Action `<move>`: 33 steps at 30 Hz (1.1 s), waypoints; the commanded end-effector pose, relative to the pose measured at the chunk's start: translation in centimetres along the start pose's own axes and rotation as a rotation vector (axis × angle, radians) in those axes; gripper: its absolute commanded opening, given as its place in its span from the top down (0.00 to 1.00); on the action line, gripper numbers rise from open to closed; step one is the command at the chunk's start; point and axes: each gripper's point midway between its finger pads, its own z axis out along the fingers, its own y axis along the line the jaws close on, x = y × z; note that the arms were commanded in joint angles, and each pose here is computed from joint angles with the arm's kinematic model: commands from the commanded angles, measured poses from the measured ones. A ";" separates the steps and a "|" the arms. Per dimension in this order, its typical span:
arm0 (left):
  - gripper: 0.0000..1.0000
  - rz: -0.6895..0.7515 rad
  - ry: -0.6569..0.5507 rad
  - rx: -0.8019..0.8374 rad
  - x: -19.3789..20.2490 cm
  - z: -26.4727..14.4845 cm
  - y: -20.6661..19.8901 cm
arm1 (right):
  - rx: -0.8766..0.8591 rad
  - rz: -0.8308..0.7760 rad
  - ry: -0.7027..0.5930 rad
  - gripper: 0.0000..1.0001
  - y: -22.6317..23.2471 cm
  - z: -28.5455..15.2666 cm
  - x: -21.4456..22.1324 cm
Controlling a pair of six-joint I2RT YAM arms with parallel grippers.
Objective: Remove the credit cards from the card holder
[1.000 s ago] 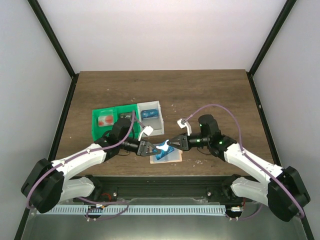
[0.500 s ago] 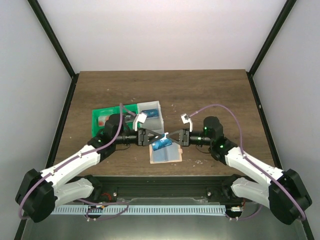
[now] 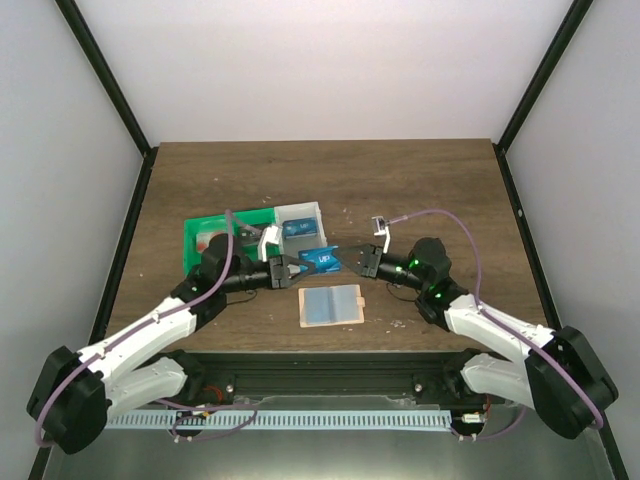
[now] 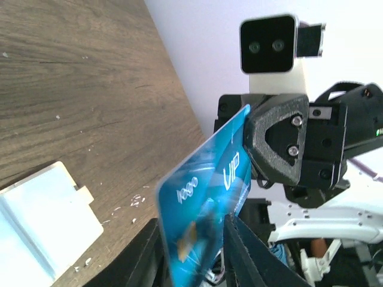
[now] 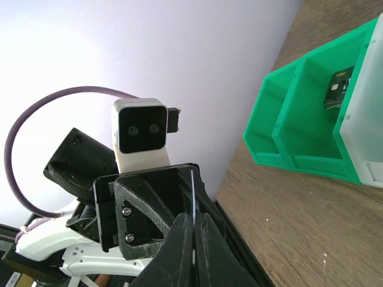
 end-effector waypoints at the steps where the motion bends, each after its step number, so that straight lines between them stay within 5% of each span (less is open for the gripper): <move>1: 0.73 -0.017 -0.052 0.023 -0.9 -0.8 -0.3 | -0.020 0.003 -0.060 1.00 0.5 -0.3 -1.0; 5: 0.76 -0.046 -0.075 0.036 -1.4 -1.5 0.2 | -0.009 0.011 -0.057 1.00 0.0 -0.4 -0.7; 10: 0.99 -0.063 -0.066 0.054 -1.4 -1.3 0.5 | -0.002 0.016 -0.053 0.99 -0.3 -0.5 -0.5; 14: 1.00 -0.067 -0.056 0.068 -1.4 -1.1 0.4 | 0.011 0.016 -0.051 0.97 -0.7 -0.5 -0.6; 18: 1.00 -0.058 -0.067 0.055 -1.8 -1.2 0.6 | 0.063 0.008 -0.049 0.80 -1.8 -0.7 -0.4; 25: 1.00 -0.078 -0.096 -0.069 -3.9 -2.2 3.7 | 0.196 -0.061 -0.035 0.35 -3.8 -2.1 0.5; 28: 1.00 -0.085 -0.130 -0.138 -5.5 -3.3 5.7 | 0.232 -0.096 -0.015 0.04 -4.2 -2.7 1.1; 33: 1.00 -0.078 -0.170 -0.301 -8.6 -4.6 9.1 | 0.279 -0.127 -0.006 0.00 -4.7 -3.8 1.8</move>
